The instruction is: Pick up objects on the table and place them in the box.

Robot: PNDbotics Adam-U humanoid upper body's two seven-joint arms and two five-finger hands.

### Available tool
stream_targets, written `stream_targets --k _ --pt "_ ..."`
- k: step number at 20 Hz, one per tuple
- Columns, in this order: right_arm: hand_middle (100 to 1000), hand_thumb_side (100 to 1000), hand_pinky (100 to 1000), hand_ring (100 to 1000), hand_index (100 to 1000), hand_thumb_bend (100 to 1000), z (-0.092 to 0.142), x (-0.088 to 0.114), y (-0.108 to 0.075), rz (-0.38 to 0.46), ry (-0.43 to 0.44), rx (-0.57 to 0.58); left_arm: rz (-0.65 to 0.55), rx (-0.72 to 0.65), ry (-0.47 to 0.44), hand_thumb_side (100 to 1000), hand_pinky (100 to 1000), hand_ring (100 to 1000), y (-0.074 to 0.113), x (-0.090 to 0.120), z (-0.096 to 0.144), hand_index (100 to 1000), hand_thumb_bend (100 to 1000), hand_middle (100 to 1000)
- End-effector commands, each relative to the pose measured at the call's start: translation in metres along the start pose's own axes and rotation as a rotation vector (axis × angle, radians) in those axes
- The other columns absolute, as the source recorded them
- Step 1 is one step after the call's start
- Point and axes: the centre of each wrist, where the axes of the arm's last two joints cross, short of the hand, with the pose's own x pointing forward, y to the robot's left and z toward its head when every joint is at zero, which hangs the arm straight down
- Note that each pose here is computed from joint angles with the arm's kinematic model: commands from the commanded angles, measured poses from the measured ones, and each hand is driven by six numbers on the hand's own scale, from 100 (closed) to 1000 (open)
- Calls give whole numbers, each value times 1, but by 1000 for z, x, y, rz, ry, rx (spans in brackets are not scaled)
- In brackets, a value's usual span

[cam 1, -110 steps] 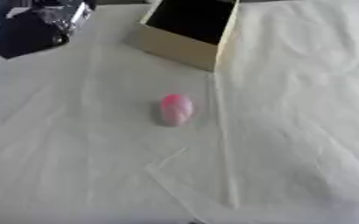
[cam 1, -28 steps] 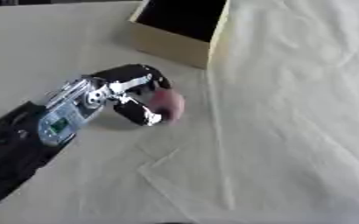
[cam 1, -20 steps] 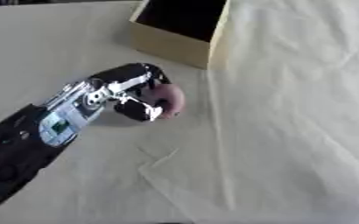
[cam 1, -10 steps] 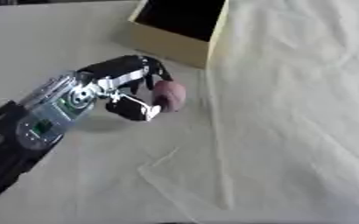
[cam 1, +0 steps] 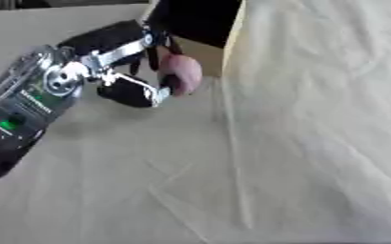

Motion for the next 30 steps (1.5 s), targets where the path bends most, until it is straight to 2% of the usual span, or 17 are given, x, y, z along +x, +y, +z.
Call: stream_targets --k 1,6,12,20,30 --pt "573 665 830 660 780 100 -7 7 -8 17 -45 -10 -92 117 20 221 405 590 35 -7 -2 762 100 734" --pt "573 665 830 661 780 100 -11 10 -7 12 -62 -11 -159 187 53 216 410 592 52 -26 -29 763 100 735" --pt "573 666 830 661 780 100 -16 13 -7 6 -85 -12 -177 273 126 230 401 587 57 -52 -55 759 100 729" --pt "571 667 831 656 780 100 -23 18 -9 -2 -116 -18 -210 305 228 231 414 590 48 -86 -71 744 100 713" --pt "570 670 831 655 779 100 -24 18 -10 -9 -117 -27 -223 210 292 221 410 571 27 -112 -76 670 100 629"
